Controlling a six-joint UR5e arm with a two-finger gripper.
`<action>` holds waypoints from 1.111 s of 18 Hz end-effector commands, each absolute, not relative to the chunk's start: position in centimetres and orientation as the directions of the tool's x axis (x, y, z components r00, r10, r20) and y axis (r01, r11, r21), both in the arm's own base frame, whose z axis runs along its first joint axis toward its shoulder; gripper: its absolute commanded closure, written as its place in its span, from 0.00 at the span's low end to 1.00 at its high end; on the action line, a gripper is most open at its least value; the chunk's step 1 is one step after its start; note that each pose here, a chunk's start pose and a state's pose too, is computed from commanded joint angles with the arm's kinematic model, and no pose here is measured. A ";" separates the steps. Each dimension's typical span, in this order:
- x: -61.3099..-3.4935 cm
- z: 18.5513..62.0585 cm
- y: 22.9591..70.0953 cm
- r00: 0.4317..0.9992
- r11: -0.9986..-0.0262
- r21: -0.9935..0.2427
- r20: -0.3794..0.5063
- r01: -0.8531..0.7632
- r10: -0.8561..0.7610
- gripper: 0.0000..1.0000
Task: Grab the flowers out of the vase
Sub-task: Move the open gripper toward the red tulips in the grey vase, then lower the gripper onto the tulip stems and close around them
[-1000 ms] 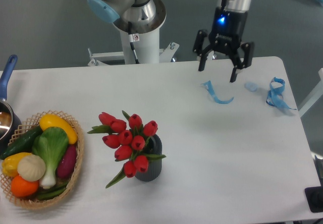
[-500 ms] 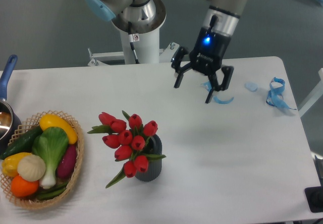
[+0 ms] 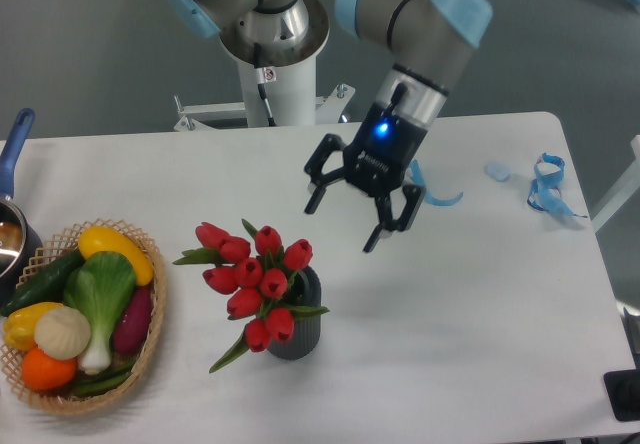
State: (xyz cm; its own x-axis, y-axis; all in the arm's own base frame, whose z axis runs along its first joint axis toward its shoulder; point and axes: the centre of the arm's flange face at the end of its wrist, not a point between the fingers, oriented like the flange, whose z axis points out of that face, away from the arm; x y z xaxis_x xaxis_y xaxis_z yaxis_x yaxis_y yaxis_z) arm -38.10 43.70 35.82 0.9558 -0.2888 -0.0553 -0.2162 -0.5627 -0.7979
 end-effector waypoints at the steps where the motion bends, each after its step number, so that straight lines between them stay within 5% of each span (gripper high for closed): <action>1: -37.8 35.6 44.3 0.952 -0.558 -0.798 -0.060 -0.226 -0.300 0.00; 14: -36.1 32.3 48.3 0.925 -0.544 -0.798 -0.042 -0.258 -0.378 0.00; 15: -36.1 32.4 48.3 0.925 -0.543 -0.798 -0.045 -0.260 -0.378 0.05; 18: -36.2 32.8 48.3 0.925 -0.539 -0.800 -0.051 -0.263 -0.376 0.51; 20: -36.5 33.0 48.2 0.927 -0.538 -0.801 -0.054 -0.262 -0.371 0.59</action>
